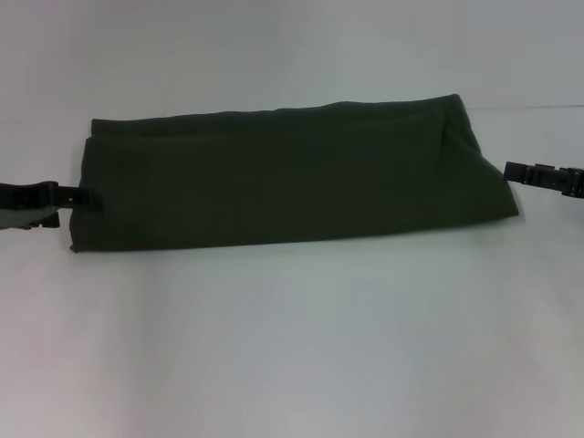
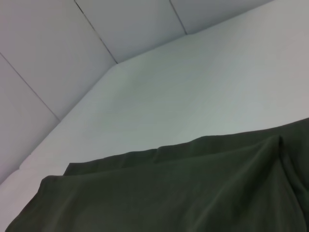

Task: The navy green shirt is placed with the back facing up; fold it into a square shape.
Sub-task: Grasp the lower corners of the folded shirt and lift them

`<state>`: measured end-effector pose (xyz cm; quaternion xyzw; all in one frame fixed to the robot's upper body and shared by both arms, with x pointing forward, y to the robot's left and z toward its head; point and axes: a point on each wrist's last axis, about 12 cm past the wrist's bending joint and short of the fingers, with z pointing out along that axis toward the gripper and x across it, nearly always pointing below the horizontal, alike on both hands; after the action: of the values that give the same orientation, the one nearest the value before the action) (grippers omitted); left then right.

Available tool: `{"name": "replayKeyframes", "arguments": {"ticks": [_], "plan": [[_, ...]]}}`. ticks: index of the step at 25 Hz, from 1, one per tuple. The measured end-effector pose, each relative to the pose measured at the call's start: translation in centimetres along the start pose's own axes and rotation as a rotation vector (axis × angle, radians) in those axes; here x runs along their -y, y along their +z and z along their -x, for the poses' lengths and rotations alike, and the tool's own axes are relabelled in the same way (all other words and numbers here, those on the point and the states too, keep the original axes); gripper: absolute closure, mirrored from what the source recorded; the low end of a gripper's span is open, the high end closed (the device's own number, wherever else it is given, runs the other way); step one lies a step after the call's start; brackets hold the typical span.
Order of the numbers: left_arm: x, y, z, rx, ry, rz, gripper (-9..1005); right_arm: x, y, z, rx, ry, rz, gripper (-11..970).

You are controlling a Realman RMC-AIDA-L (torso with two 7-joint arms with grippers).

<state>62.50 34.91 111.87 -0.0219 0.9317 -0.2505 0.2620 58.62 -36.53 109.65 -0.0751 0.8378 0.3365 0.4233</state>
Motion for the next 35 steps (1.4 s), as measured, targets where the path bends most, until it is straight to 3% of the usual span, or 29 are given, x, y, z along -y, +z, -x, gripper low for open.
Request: {"name": "replayKeyframes", "arguments": {"ticks": [15,22,35], "plan": [[0.0,1.7,-0.7,-0.006,0.023,0.052,142,0.0,0.0,-0.1,-0.007,-0.001,-0.003,124],[1.0,2.8,-1.0,-0.029,0.058,0.042,144,-0.1,0.1,0.0,-0.008,-0.004,0.001,124],[1.3,3.0,-1.1,-0.031,0.063,0.04,147,-0.2,0.3,0.0,-0.008,-0.005,0.003,125]]}}
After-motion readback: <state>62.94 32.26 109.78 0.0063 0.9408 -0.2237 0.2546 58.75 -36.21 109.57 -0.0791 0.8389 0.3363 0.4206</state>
